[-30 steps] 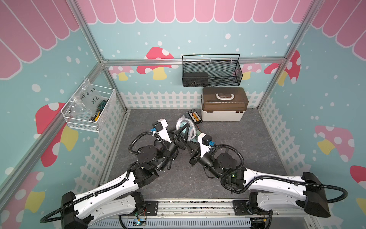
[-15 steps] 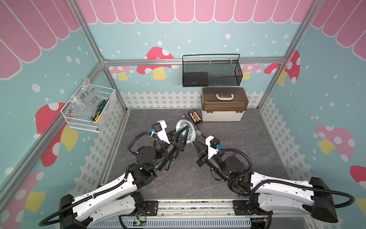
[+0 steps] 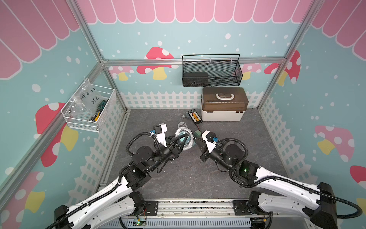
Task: Pack away charging kits
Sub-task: Zip the zipper on the storage bag.
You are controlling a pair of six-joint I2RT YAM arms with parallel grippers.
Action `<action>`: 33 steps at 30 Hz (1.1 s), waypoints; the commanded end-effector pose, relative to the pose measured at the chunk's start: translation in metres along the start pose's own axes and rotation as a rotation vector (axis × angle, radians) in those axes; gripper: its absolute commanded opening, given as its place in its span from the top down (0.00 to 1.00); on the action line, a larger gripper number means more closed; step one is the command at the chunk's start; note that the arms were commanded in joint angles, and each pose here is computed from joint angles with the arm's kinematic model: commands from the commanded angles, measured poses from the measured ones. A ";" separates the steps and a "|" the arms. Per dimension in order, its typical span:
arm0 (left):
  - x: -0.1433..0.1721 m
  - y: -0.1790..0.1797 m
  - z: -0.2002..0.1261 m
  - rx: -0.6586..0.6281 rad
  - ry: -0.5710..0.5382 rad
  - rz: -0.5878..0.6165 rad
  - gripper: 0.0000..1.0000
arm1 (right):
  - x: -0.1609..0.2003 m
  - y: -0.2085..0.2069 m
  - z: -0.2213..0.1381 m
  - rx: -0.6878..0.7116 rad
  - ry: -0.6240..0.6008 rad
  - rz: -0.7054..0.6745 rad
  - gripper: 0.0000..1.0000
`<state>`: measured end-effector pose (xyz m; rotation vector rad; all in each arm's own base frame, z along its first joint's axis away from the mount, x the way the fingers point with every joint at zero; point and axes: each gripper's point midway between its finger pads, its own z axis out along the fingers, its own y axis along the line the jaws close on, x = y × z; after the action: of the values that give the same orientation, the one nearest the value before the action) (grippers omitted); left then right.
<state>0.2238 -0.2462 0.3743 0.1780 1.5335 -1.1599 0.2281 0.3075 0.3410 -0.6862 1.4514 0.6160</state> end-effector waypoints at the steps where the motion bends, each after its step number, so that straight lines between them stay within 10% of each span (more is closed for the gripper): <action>1: 0.012 -0.020 -0.006 0.085 0.117 0.017 1.00 | -0.021 -0.021 0.001 0.072 -0.014 -0.076 1.00; 23: 0.099 -0.016 0.004 0.131 0.605 0.086 1.00 | -0.068 -0.004 0.003 -0.070 -0.019 -0.274 1.00; 33: 0.050 -0.050 0.021 0.210 0.456 0.081 0.84 | -0.078 -0.003 -0.005 -0.069 -0.167 -0.074 1.00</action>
<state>0.2195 -0.2926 0.3587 0.5348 1.7860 -1.1233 0.2426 0.2970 0.3622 -0.8403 1.4580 0.4639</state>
